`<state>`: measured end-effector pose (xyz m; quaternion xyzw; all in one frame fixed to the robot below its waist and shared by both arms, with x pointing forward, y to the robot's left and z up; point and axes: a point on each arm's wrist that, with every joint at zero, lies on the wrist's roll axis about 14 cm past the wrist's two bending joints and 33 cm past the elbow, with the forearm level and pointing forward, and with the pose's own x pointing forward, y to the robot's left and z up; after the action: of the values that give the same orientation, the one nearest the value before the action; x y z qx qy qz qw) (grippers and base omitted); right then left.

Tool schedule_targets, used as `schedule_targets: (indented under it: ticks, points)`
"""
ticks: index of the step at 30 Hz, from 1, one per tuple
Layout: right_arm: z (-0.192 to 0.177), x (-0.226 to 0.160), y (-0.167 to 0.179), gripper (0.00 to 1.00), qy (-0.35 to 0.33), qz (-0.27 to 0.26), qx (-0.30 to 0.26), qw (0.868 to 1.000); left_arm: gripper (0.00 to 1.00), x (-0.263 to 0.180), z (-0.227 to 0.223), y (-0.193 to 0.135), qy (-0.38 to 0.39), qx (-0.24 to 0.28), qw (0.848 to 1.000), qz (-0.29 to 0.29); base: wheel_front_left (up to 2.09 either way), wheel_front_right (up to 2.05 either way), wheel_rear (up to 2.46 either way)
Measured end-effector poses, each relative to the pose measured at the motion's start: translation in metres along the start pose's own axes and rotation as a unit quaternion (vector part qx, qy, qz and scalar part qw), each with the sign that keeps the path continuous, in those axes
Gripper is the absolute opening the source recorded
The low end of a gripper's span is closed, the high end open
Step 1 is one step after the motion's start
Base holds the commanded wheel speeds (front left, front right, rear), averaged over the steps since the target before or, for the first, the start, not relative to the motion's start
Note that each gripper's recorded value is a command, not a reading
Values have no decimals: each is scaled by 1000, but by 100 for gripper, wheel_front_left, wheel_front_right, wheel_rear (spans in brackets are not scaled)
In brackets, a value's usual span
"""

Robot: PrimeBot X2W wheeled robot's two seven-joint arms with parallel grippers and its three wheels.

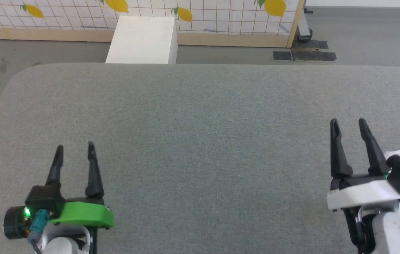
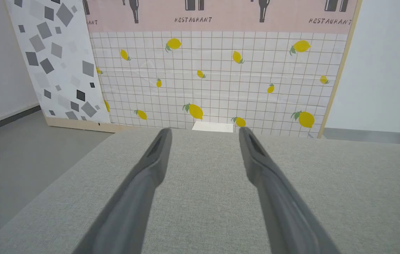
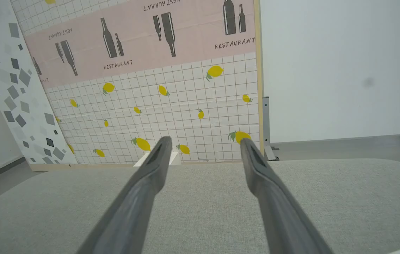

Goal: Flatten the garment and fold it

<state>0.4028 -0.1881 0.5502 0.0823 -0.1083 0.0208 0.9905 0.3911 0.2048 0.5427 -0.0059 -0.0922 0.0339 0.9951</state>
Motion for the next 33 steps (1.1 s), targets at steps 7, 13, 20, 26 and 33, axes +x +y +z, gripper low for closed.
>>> schedule_targets:
  ticks: [7,13,20,26,33]
  points:
    - [-14,-15,4,100,24,4,2,1000,100,-4,-15,-12,22,-10,1000,-20,0,0,0]
    - [-25,-28,9,100,45,9,7,999,100,-6,-16,-20,25,-18,999,-31,0,0,0]
    - [-33,-37,12,100,59,12,11,998,100,-8,-22,-32,35,-24,998,-50,0,0,0]
    - [-32,-37,12,0,57,12,11,998,0,-9,-25,-33,38,-29,997,-54,0,0,0]
    - [-32,-37,11,0,57,12,11,998,0,-9,-25,-34,38,-29,997,-55,0,0,0]
